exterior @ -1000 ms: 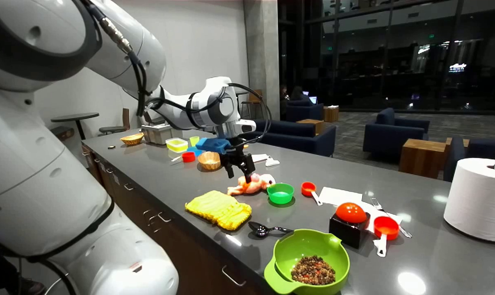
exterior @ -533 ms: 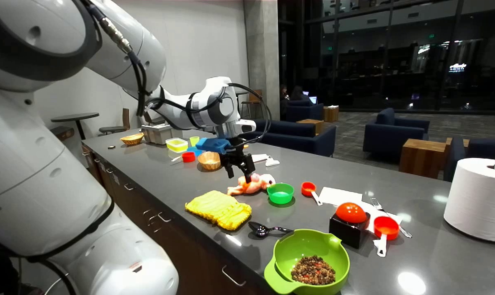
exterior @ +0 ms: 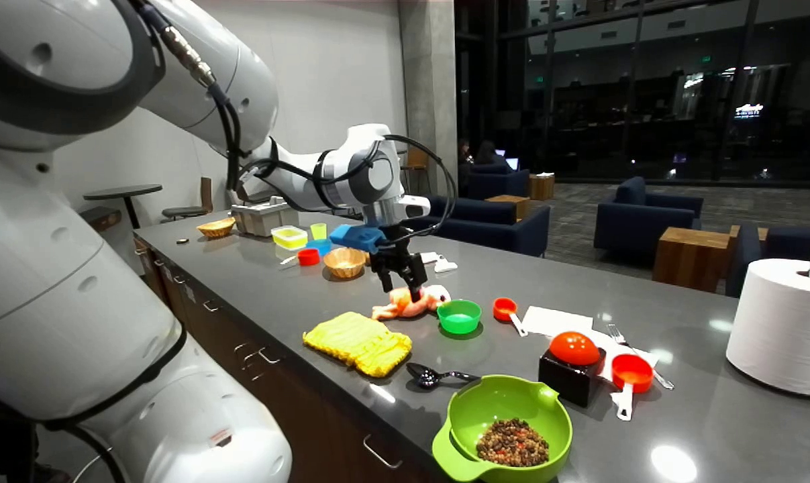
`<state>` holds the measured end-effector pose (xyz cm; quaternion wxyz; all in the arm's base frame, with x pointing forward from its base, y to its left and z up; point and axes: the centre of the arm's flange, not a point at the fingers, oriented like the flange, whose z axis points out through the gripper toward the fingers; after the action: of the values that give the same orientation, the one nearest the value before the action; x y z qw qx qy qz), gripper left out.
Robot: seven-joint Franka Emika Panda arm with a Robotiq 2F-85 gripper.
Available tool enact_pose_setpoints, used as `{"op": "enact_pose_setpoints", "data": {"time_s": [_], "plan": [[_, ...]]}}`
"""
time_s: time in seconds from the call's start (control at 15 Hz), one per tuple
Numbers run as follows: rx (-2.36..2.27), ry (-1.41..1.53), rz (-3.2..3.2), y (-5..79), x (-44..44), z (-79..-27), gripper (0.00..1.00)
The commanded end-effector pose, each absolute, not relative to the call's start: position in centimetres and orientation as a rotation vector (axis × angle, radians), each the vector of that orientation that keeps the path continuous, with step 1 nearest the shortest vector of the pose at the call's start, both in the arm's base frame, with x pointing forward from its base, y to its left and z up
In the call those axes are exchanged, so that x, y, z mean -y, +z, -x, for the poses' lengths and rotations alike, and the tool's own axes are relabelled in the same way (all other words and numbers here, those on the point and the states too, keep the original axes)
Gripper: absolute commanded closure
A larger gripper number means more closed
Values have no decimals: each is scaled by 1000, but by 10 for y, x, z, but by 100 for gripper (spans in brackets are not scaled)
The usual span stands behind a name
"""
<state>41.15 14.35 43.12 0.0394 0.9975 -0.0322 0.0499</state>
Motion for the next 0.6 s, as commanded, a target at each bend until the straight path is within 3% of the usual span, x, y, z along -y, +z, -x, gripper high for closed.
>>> {"op": "enact_pose_setpoints", "data": {"time_s": [0.0, 0.53], "plan": [[233, 182, -3028, 435, -117, -405, 0], [482, 187, -2887, 423, -35, -401, 0]]}}
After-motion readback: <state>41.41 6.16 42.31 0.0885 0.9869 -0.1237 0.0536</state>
